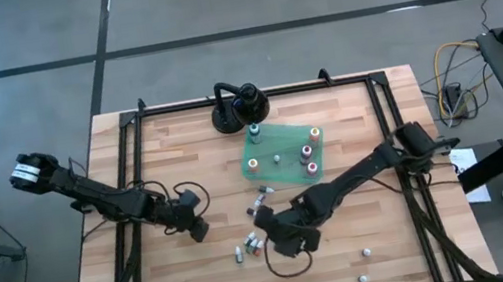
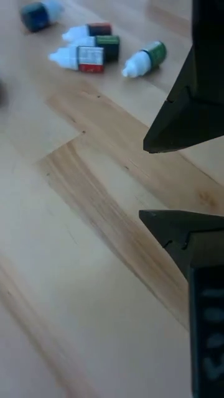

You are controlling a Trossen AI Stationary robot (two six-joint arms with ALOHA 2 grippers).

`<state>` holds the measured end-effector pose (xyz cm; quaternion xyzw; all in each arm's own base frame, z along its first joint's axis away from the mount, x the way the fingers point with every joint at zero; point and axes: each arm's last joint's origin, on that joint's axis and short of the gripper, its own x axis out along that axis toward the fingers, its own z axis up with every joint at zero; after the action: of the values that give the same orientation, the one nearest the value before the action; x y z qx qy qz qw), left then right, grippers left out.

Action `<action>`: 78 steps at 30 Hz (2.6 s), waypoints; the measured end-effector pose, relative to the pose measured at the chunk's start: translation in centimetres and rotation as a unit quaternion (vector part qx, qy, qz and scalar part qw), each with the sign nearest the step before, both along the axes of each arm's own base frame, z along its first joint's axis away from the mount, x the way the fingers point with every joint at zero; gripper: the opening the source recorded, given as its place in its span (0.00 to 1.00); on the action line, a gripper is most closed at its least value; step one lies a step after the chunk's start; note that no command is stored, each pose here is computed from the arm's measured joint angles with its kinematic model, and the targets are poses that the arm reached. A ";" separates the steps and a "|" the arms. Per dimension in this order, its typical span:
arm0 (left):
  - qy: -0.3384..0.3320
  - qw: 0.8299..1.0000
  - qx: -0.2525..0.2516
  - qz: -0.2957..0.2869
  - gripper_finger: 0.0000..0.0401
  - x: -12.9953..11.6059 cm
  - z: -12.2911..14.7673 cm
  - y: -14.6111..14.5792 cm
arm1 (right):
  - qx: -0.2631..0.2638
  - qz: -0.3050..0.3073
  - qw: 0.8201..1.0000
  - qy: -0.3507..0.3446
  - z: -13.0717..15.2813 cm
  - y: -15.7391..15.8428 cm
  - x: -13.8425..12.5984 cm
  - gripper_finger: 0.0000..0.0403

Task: Pick & Place food coloring
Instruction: Move the blue food coloring bottle to the bottom right of the table

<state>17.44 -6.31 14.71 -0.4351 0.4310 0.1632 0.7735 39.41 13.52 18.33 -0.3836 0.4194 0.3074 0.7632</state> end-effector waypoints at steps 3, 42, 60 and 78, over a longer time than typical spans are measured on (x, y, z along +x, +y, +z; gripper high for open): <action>0.004 0.999 -0.024 0.040 0.33 0.0 0.0 0.0 | 0.026 0.034 0.999 0.031 -0.2 -0.4 -0.3 0.50; 0.007 0.996 -0.042 0.080 0.33 0.0 0.0 0.1 | 0.027 0.164 0.986 0.017 -3.1 -1.8 1.3 0.45; 0.007 0.996 -0.042 0.080 0.33 0.0 0.0 0.1 | 0.052 0.086 0.992 0.072 -5.0 -2.7 1.5 0.37; 0.007 0.996 -0.042 0.080 0.33 0.0 0.0 0.1 | 0.100 -0.067 0.982 0.147 -4.9 -2.9 0.7 0.20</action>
<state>17.46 -6.23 14.71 -0.4991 0.4066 0.2089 0.7362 40.11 10.62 13.40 -0.2272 0.5188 0.3485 0.7469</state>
